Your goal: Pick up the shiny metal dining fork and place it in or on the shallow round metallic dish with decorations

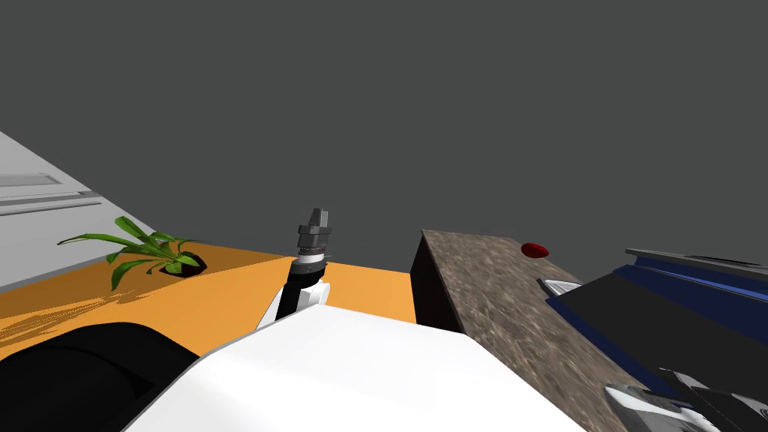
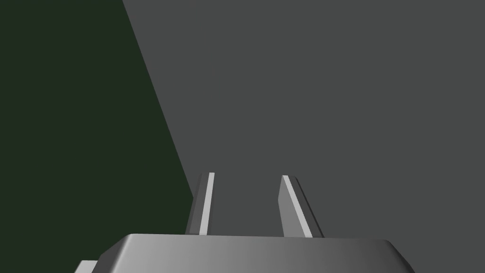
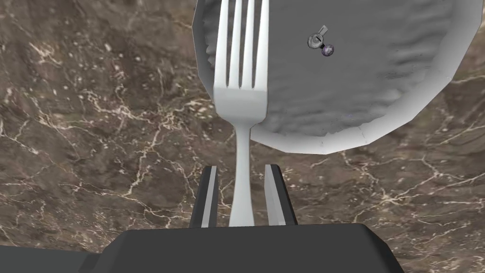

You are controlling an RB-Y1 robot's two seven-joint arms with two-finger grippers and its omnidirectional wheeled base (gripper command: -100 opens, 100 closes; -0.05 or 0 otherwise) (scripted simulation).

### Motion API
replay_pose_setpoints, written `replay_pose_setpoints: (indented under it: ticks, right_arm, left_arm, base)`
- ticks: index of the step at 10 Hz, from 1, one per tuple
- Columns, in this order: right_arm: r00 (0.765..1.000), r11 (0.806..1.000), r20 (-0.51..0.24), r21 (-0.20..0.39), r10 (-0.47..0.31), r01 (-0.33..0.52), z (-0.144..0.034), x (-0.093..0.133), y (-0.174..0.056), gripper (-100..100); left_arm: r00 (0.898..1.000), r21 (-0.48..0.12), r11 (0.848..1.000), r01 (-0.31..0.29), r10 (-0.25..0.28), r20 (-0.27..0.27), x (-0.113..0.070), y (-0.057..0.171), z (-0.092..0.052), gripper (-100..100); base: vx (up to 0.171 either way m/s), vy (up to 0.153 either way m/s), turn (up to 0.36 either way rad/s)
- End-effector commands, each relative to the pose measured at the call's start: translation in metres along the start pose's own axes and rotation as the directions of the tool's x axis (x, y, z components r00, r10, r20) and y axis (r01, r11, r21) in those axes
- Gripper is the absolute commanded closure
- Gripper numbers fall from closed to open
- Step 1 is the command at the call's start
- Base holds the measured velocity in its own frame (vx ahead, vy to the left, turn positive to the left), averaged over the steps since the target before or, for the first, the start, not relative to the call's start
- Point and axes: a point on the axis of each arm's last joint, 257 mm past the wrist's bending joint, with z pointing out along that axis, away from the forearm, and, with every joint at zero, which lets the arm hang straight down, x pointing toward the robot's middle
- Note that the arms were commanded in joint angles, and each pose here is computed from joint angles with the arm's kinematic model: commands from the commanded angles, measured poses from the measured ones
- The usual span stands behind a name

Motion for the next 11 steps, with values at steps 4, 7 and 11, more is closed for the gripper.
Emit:
replay_pose_setpoints:
  ticks: [4,7,11]
  right_arm:
    - [1.0,0.999,0.004,0.046,0.013,-0.013,-0.015,0.011,0.006,100]
    - [1.0,0.998,0.006,0.064,0.018,-0.018,-0.021,0.015,0.01,100]
    - [1.0,0.997,0.006,0.068,0.02,-0.021,-0.024,0.017,0.013,-100]
  left_arm:
    - [1.0,0.0,1.0,0.0,0.0,0.0,0.0,0.0,0.0,0]
    - [1.0,0.0,1.0,0.0,0.0,0.0,0.0,0.0,0.0,0]
    - [1.0,0.0,1.0,0.0,0.0,0.0,0.0,0.0,0.0,0]
  base:
    - [-0.047,-0.042,0.033]
    - [-0.041,-0.039,0.015]
    - [-0.032,-0.021,0.003]
